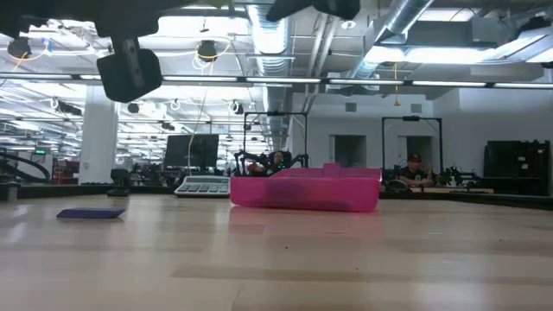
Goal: Pack school essentials
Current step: Put the sticky note into the supply box
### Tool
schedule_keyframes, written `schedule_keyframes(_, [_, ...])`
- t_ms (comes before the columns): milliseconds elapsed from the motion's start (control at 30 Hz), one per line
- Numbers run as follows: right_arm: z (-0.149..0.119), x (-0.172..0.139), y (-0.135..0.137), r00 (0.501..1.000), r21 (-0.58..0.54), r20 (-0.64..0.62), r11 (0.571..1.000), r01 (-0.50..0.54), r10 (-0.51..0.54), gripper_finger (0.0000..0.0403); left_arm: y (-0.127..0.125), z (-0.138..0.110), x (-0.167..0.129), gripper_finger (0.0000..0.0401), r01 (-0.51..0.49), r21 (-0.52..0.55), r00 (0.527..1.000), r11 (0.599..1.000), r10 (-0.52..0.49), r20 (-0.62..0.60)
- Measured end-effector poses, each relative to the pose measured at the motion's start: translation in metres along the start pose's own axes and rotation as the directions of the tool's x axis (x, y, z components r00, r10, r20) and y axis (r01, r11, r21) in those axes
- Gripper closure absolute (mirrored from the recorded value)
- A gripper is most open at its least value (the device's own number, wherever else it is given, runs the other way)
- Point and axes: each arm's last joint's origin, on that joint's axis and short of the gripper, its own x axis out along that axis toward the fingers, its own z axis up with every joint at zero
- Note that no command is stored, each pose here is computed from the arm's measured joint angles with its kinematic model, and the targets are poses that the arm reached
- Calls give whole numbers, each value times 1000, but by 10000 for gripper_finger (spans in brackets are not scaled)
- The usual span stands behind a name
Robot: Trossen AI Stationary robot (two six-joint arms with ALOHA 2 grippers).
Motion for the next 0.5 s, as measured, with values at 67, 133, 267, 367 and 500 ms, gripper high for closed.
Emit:
schedule_keyframes(67, [-1,3,0,1000,-18,-13,1000,3,-4,150,0,0,0,393,2,1,1000,1000,-2,5])
schedule_keyframes(133, [0,2,0,1000,-26,-2,1000,-5,5,160,-1,1,0,393,3,6,1000,1000,-3,5])
schedule_keyframes(267, [6,2,-1,999,-37,25,999,-19,20,212,-1,1,0,392,6,17,1000,1000,-6,7])
schedule_keyframes(367, [8,2,-1,999,-55,38,998,-27,29,272,-2,1,0,392,11,27,1000,1000,-11,10])
schedule_keyframes(500, [7,2,-1,999,-71,37,997,-29,31,361,-2,1,0,392,11,26,1000,1000,-12,9])
